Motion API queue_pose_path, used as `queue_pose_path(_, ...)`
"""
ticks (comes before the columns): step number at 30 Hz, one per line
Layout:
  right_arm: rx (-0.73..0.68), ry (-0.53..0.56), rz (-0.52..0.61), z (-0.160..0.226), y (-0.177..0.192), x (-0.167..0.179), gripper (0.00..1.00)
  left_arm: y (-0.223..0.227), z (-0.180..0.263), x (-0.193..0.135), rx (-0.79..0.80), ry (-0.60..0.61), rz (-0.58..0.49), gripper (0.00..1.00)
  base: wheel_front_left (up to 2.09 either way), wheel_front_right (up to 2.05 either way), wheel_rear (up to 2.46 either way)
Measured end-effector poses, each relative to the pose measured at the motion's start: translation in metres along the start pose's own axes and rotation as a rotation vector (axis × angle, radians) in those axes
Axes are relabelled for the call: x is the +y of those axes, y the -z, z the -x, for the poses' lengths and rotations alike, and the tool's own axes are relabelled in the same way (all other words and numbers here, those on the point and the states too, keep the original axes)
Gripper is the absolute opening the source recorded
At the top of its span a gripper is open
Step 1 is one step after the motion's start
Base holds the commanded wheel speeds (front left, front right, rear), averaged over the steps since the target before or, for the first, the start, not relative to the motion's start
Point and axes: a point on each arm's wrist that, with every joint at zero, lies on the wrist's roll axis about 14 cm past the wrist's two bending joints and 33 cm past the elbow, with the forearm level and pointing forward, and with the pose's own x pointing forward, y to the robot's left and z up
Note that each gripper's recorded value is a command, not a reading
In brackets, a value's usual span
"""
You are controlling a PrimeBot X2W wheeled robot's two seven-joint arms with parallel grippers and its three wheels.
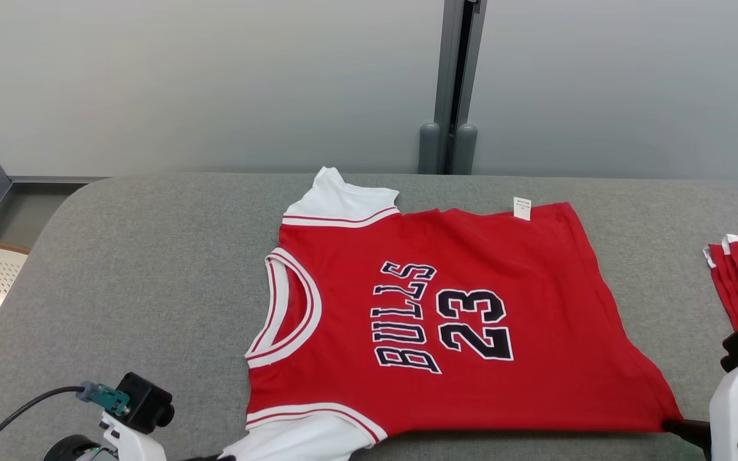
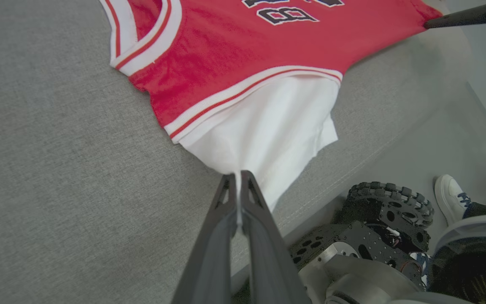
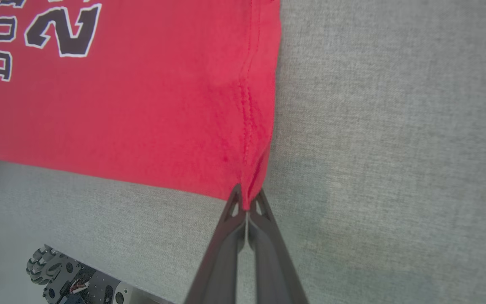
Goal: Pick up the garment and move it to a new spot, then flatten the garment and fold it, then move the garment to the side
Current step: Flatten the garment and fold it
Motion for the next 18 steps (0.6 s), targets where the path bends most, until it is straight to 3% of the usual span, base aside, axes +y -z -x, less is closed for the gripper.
queue_pose_path(9, 0.113, -0.02, -0.031, 0.019, 0.021, -0.004, 0.0, 0.019, 0.012, -0.022, 0.133, 0.071, 0.028, 0.0, 0.0, 0.0, 0.0)
queue_pose_path(18, 0.028, -0.023, -0.02, 0.027, -0.009, -0.004, 0.0, -0.008, 0.01, -0.012, 0.057, 0.024, -0.02, 0.0, 0.0, 0.0, 0.0)
